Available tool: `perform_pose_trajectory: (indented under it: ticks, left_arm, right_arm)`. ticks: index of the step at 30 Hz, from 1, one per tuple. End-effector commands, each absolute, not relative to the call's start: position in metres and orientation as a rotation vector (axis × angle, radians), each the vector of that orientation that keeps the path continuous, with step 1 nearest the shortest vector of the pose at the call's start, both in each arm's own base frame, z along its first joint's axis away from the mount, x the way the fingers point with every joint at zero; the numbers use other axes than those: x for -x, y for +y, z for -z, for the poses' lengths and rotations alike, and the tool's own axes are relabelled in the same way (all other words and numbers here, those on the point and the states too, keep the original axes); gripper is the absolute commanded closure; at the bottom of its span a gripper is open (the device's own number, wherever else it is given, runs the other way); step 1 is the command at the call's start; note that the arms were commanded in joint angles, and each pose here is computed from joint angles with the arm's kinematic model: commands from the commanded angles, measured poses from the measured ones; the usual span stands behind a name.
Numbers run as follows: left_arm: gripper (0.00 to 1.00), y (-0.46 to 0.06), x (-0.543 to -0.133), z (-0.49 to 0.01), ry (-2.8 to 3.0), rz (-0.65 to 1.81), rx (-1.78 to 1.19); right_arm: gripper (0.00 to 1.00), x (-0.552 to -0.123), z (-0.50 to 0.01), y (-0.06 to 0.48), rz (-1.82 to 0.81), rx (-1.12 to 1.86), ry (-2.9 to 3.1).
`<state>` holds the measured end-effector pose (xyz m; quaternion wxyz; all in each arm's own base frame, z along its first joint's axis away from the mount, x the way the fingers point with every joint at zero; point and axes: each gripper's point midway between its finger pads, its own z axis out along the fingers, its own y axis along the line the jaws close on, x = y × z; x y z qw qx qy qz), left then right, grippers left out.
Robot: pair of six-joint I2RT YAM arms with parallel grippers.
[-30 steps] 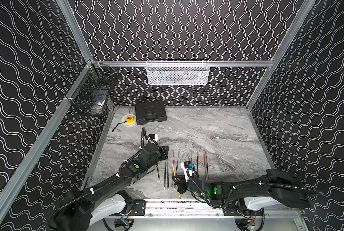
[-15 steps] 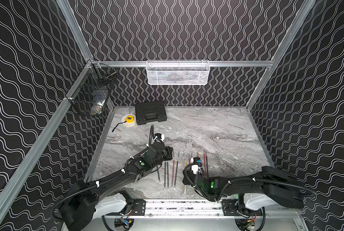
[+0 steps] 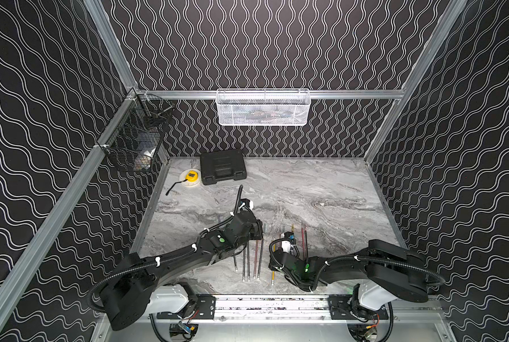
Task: Remove the protective cover of the pencils
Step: Place the pencil at the center of the board.
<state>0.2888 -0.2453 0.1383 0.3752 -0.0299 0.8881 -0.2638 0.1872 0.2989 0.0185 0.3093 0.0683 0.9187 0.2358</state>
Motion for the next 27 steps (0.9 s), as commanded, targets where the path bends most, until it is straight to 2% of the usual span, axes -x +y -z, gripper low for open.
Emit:
perform_pose_trajectory:
  ticks: [1, 5, 9, 12, 22, 27]
  left_arm:
    - [0.96, -0.247, -0.291, -0.136, 2.279, 0.635, 0.061]
    - [0.96, -0.252, -0.291, -0.133, 2.292, 0.615, 0.041]
    - [0.96, -0.257, -0.290, -0.130, 2.306, 0.606, 0.021]
    - [0.96, -0.260, -0.291, -0.128, 2.309, 0.604, 0.014]
    - [0.96, -0.263, -0.291, -0.125, 2.318, 0.604, 0.008]
    - [0.97, -0.263, -0.292, -0.124, 2.320, 0.597, 0.007]
  right_arm:
    - [1.00, -0.183, -0.010, 0.299, -0.619, -0.195, 2.469]
    - [1.00, -0.183, -0.007, 0.299, -0.621, -0.203, 2.477]
    - [0.91, -0.184, -0.006, 0.299, -0.612, -0.206, 2.483]
    - [0.88, -0.185, -0.006, 0.297, -0.607, -0.217, 2.483]
    - [0.88, -0.200, 0.001, 0.287, -0.549, -0.244, 2.502]
    - [0.76, -0.199, 0.006, 0.293, -0.553, -0.226, 2.525]
